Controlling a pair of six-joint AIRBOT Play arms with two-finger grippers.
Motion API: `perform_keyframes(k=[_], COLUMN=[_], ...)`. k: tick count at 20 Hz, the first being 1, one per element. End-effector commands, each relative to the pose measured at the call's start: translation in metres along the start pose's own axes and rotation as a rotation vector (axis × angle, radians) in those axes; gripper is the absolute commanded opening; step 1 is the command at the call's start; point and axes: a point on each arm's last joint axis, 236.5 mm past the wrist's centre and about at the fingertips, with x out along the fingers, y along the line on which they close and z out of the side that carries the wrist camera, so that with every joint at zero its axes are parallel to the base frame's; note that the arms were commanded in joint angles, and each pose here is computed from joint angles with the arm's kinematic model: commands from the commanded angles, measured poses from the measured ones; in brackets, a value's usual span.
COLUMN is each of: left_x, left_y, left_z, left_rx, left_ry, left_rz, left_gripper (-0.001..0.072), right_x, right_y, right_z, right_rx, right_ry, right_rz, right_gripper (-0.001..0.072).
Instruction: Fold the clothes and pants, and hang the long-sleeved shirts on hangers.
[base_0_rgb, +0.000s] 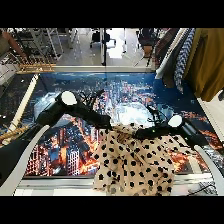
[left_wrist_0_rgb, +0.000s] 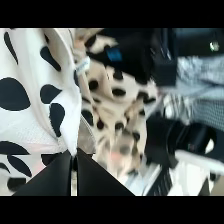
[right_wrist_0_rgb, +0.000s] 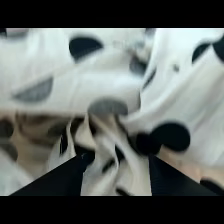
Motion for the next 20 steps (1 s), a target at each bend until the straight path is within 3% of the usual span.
perform_keyframes(k=[1,3,5,6,11,14,20], left_x=[-0.007,-0.008,-0.008,-0.008,0.000,0.008,0.014], left_y=[-0.004,-0.005,-0.005,-0.005,0.010,0.002,-0.005], left_z=[-0.025,-0.031,-0.033,-0.033,-0.050,-0.057,-0.061], left_rx=[0.038,0.041,0.058,0.058,0.090,0.114,0.133], left_ry=[0.100,0.128,0.134,0.135,0.205,0.231,0.247], left_rz=[-0.015,-0.020,-0.022,-0.022,0.076,0.086,0.083], left_gripper=[0.0008,0.0008,0.0008,0.0008,0.0008,0.0008,0.0008], right_x=[0.002,-0.005,-0.004,0.001,-0.012,-0.020,0.038], right_y=[0.003,-0.013,-0.034,-0.039,-0.027,-0.008,-0.002], right_z=[0.025,0.028,0.013,0.004,0.035,0.060,0.032], right_rx=[-0.050,-0.092,-0.110,-0.110,-0.219,-0.235,-0.297], right_ry=[-0.086,-0.080,-0.012,0.029,-0.055,-0.124,0.042], right_rz=[-0.066,-0.151,-0.228,-0.236,-0.223,-0.175,-0.138], right_gripper=[0.0408,0.0391,0.0285,0.0282,0.0290,0.0340,0.0366])
